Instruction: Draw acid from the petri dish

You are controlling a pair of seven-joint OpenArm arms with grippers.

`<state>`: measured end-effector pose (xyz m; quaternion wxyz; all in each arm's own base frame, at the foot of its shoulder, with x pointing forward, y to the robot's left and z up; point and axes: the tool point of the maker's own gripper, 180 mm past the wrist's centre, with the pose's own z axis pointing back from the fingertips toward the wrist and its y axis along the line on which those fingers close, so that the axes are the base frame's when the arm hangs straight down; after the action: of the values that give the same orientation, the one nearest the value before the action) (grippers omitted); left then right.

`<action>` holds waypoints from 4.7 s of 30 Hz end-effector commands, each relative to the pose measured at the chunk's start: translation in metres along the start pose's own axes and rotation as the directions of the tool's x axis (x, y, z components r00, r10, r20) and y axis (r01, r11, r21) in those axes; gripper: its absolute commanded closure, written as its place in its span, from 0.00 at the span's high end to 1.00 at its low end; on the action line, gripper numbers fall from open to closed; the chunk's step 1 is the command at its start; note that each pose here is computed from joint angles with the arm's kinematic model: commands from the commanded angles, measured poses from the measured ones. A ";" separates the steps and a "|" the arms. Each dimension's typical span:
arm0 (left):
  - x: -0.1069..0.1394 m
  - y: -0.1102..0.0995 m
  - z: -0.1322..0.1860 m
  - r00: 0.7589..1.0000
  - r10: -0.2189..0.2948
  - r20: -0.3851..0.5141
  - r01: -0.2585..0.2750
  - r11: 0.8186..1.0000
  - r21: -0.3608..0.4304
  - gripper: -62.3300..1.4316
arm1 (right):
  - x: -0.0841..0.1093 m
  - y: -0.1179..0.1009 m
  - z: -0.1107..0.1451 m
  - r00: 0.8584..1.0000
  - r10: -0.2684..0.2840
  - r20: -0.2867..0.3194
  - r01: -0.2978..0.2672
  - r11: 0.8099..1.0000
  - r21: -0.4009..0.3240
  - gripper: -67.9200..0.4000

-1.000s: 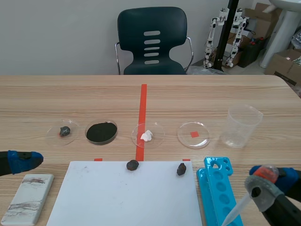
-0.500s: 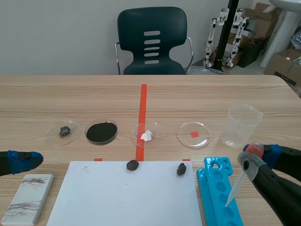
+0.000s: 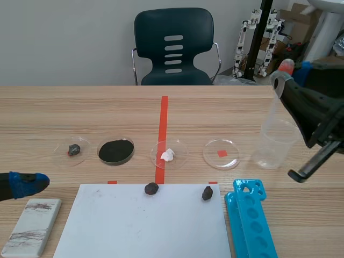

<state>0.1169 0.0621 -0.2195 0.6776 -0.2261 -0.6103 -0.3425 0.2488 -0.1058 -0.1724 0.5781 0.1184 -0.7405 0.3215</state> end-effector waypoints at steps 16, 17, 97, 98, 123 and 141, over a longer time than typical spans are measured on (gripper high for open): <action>0.008 0.001 -0.002 0.999 0.007 0.032 -0.007 1.000 0.008 0.96 | -0.060 -0.019 -0.061 0.994 -0.109 0.007 0.110 0.993 -0.045 0.10; 0.008 0.001 -0.002 0.999 0.007 0.032 -0.007 1.000 0.008 0.96 | -0.063 -0.020 -0.063 0.993 -0.120 0.005 0.120 0.991 -0.054 0.10; 0.008 0.001 -0.002 0.999 0.007 0.032 -0.007 1.000 0.008 0.96 | -0.143 0.003 -0.067 0.967 -0.248 -0.060 0.233 0.953 -0.193 0.10; 0.008 0.001 -0.002 0.999 0.007 0.032 -0.007 1.000 0.008 0.96 | -0.143 0.003 -0.067 0.967 -0.248 -0.060 0.233 0.953 -0.193 0.10; 0.008 0.001 -0.002 0.999 0.007 0.032 -0.007 1.000 0.008 0.96 | -0.142 0.002 -0.067 0.968 -0.244 -0.053 0.230 0.953 -0.195 0.14; 0.008 0.001 -0.002 0.999 0.007 0.032 -0.007 1.000 0.008 0.96 | -0.142 0.002 -0.067 0.968 -0.245 -0.053 0.230 0.953 -0.196 0.14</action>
<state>0.1169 0.0621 -0.2195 0.6776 -0.2261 -0.6103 -0.3425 0.3395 -0.0891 -0.3053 0.6607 0.1383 -0.7135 0.1879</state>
